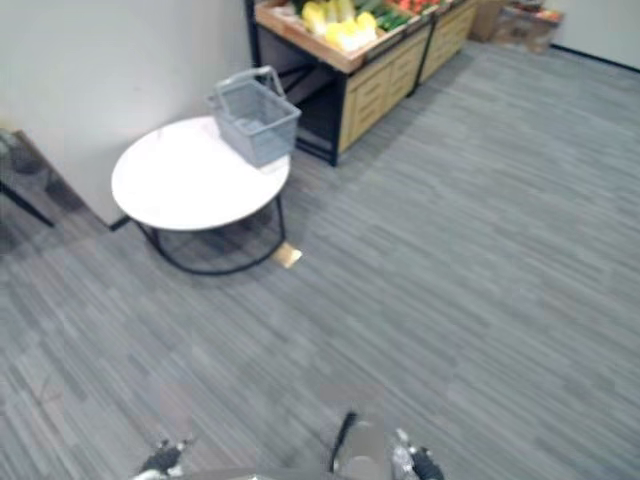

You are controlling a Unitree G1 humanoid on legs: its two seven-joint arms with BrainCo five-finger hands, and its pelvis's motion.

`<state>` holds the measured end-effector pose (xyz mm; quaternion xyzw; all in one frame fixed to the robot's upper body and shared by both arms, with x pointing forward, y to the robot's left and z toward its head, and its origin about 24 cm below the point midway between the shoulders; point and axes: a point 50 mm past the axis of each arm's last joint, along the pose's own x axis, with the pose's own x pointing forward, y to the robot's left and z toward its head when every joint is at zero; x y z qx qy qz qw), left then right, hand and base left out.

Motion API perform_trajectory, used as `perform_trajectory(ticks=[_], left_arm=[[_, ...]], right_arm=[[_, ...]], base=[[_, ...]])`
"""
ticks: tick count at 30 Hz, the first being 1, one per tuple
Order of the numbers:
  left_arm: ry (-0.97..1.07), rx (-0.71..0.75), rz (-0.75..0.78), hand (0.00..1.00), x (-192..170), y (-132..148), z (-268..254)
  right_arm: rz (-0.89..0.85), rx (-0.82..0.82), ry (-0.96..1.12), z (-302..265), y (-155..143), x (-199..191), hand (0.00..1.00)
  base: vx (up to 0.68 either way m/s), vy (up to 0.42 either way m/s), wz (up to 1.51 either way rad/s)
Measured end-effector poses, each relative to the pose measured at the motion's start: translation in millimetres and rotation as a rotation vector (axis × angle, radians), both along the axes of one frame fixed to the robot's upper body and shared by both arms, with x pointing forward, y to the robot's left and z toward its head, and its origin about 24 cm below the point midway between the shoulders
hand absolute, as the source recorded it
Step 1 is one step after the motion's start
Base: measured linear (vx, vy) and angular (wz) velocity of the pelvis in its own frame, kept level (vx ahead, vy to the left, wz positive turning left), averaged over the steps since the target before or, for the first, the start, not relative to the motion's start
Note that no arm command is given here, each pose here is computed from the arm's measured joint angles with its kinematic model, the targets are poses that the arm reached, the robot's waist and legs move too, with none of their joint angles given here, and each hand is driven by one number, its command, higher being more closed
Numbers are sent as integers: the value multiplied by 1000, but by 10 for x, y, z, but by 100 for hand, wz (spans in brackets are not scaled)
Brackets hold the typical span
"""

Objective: Pick vegetable in the basket

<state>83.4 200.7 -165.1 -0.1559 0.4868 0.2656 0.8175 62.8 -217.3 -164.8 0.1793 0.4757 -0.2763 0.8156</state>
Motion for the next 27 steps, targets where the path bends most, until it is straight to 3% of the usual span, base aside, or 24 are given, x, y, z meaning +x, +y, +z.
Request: perform_trajectory(ticks=[9,14,19,24,27], left_arm=[[-36,-73,167,0,39,-180,-13],[-64,-51,185,0,76,-102,18],[-60,-31,190,0,46,-53,21],[-48,-43,240,0,-48,-122,0],[-65,25,244,0,-48,100,44]], right_arm=[[-10,-37,-21,42,-100,-15,0],[1,-56,-23,60,-162,1,0],[67,-45,-86,95,-62,296,0],[87,-39,-105,101,18,319,0],[123,24,-89,49,273,283,0]], base=[[536,-365,11],[496,-193,32],[372,46,-1],[384,266,-5],[358,261,23]])
